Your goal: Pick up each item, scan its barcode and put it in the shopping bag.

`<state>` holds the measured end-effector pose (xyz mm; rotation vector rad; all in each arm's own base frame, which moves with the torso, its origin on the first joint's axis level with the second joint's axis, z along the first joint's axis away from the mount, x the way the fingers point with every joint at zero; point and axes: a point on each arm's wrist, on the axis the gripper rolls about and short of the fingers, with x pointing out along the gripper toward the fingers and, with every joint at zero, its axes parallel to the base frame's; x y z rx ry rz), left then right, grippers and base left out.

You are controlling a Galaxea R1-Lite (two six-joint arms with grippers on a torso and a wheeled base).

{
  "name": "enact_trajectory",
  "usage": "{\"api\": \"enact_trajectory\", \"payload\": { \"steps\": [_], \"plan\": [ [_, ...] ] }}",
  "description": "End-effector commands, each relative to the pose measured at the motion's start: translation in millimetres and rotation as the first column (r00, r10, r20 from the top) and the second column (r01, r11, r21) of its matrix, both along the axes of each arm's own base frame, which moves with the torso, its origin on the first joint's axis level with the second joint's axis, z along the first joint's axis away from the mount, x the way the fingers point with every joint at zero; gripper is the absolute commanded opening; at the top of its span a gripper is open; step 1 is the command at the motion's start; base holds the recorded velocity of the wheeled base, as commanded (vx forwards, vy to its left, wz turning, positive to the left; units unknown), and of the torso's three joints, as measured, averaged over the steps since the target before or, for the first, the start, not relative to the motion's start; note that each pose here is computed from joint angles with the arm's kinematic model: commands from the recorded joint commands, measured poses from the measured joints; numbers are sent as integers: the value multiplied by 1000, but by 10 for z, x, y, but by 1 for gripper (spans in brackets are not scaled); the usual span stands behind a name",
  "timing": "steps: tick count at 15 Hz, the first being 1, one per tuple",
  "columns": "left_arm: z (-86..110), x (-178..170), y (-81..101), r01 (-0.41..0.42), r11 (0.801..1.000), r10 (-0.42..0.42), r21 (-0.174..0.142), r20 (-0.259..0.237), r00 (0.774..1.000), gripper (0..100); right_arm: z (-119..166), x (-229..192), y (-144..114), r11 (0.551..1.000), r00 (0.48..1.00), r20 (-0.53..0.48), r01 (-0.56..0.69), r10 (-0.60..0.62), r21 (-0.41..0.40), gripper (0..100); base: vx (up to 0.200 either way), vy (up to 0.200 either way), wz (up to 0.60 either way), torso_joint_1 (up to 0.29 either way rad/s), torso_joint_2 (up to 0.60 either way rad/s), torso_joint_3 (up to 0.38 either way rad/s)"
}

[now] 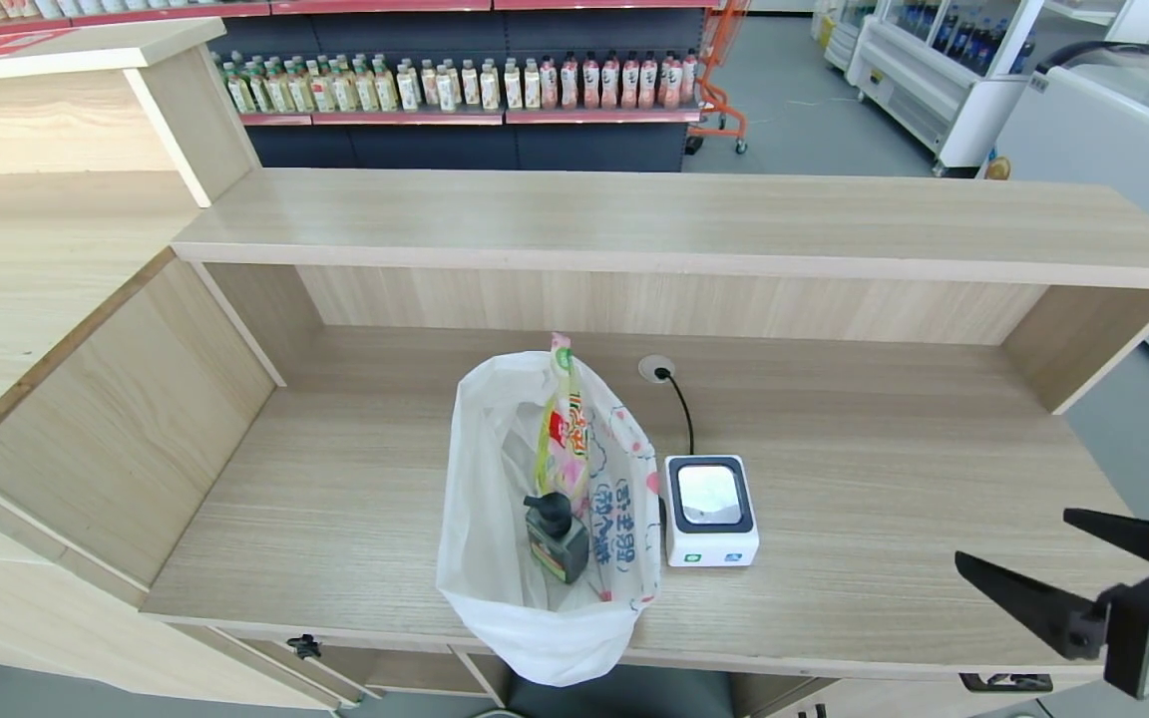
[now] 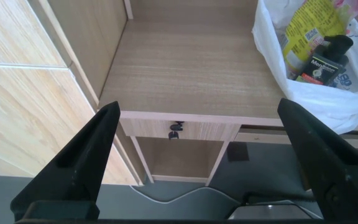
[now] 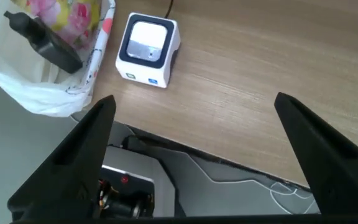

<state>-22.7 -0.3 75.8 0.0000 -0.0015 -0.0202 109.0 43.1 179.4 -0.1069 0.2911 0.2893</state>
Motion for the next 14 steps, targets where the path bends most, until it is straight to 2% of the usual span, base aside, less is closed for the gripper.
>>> {"api": "enact_trajectory", "payload": {
  "steps": [1,3,6,7,10,14],
  "plan": [
    [0,0,0,0,1000,0,0,0,1000,100,-143,-255,-196,1000,999,34,20,-20,11,100,0,0,0,0,0,0],
    [0,0,0,0,1000,0,0,0,1000,100,-345,-485,-315,999,996,75,-43,45,-31,100,0,0,0,0,0,0],
    [0,0,0,0,1000,0,0,0,1000,100,-730,-872,-388,997,986,154,71,-66,-32,100,0,0,0,0,0,0],
    [0,0,0,0,1000,0,0,0,1000,100,-777,-957,-407,989,976,167,146,-140,-27,100,0,0,0,0,0,0],
    [0,0,0,0,1000,0,0,0,1000,100,-921,-1135,-415,982,966,179,191,-186,-10,100,0,0,0,0,0,0],
    [0,0,0,0,1000,0,0,0,1000,100,-956,-1265,-403,987,939,305,162,-158,13,100,0,0,0,0,0,0]
  ]
}}
